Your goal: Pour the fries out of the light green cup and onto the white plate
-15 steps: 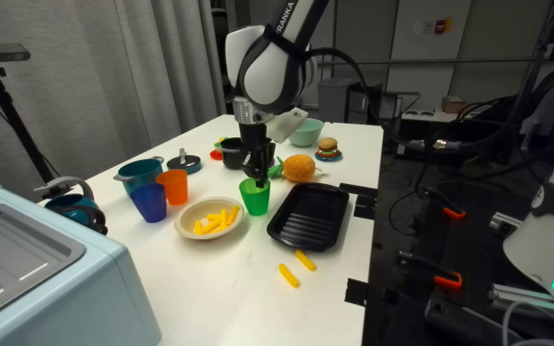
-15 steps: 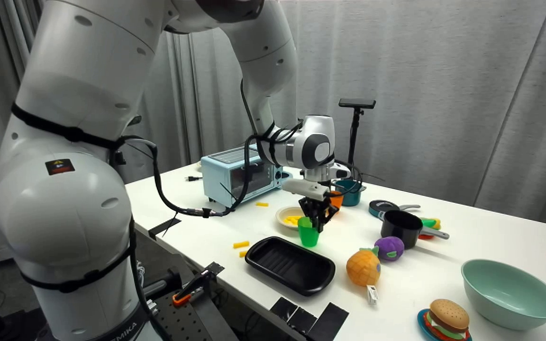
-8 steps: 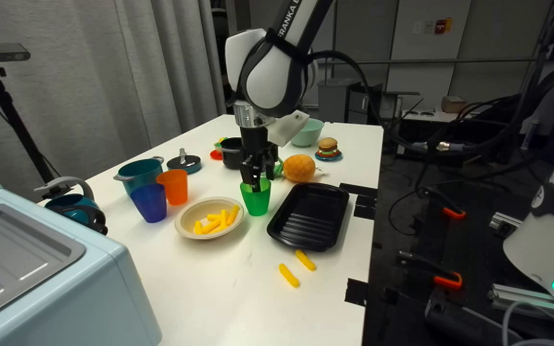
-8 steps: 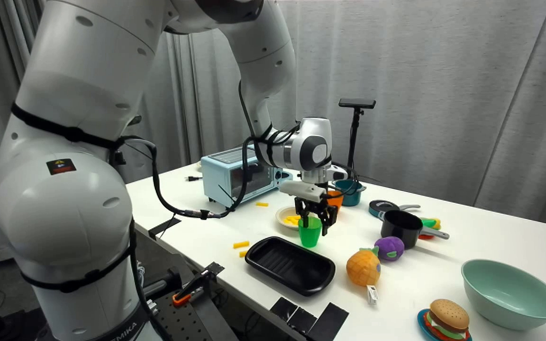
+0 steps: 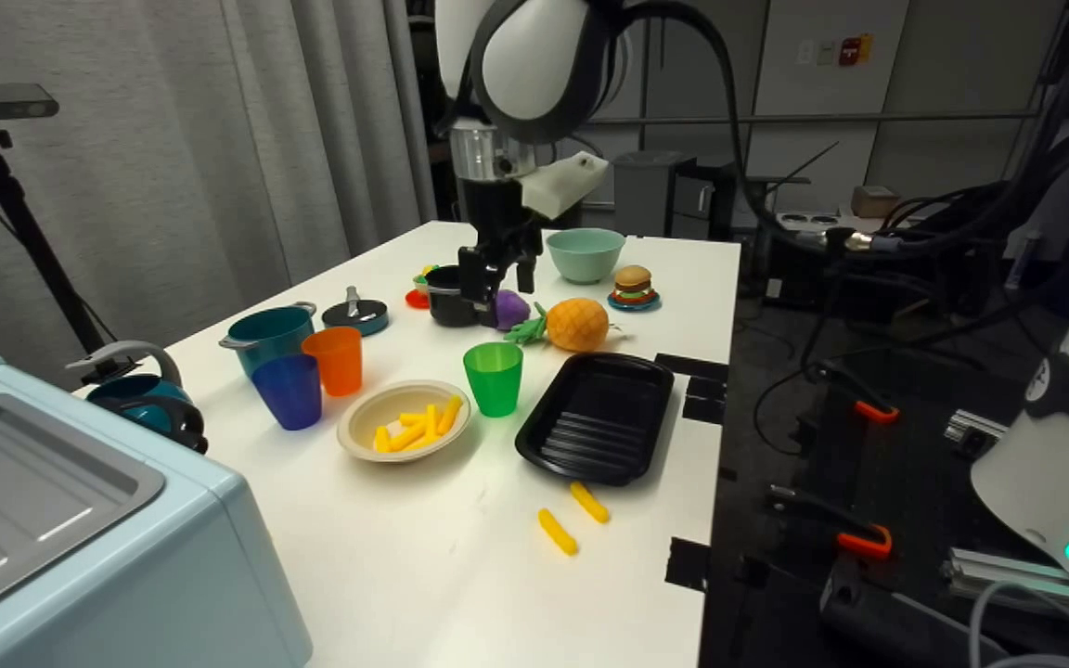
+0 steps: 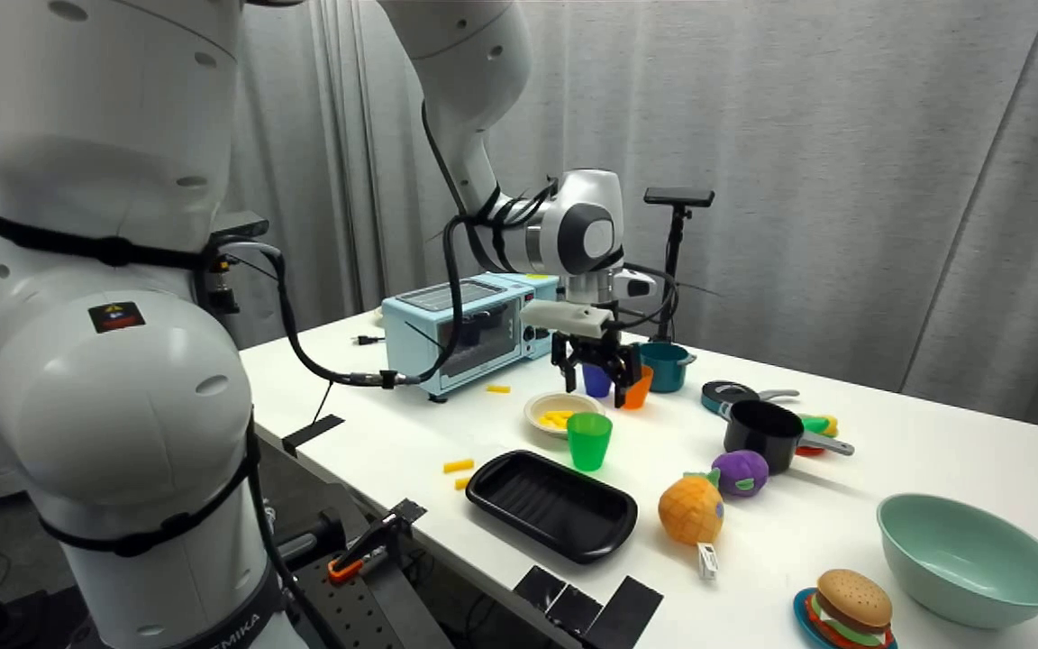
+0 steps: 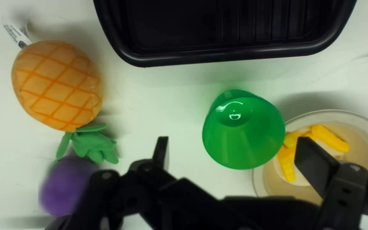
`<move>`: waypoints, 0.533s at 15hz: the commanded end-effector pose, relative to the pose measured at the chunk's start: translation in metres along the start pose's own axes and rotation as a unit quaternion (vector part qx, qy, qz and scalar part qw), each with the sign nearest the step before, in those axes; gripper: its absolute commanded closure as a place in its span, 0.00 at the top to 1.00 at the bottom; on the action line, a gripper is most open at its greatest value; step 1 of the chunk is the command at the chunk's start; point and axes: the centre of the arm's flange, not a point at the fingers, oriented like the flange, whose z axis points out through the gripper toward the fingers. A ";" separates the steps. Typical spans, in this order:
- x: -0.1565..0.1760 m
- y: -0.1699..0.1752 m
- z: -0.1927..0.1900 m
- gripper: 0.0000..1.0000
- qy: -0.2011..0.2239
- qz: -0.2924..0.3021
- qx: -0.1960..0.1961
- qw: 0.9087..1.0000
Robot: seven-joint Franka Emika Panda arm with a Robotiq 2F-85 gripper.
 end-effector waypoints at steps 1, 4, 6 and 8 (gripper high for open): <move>-0.028 -0.004 -0.061 1.00 0.012 -0.011 0.012 1.000; -0.038 -0.008 -0.094 1.00 0.034 -0.014 0.011 0.999; -0.020 -0.011 -0.079 1.00 0.035 -0.009 0.005 0.999; -0.027 -0.011 -0.094 1.00 0.046 -0.009 0.005 0.999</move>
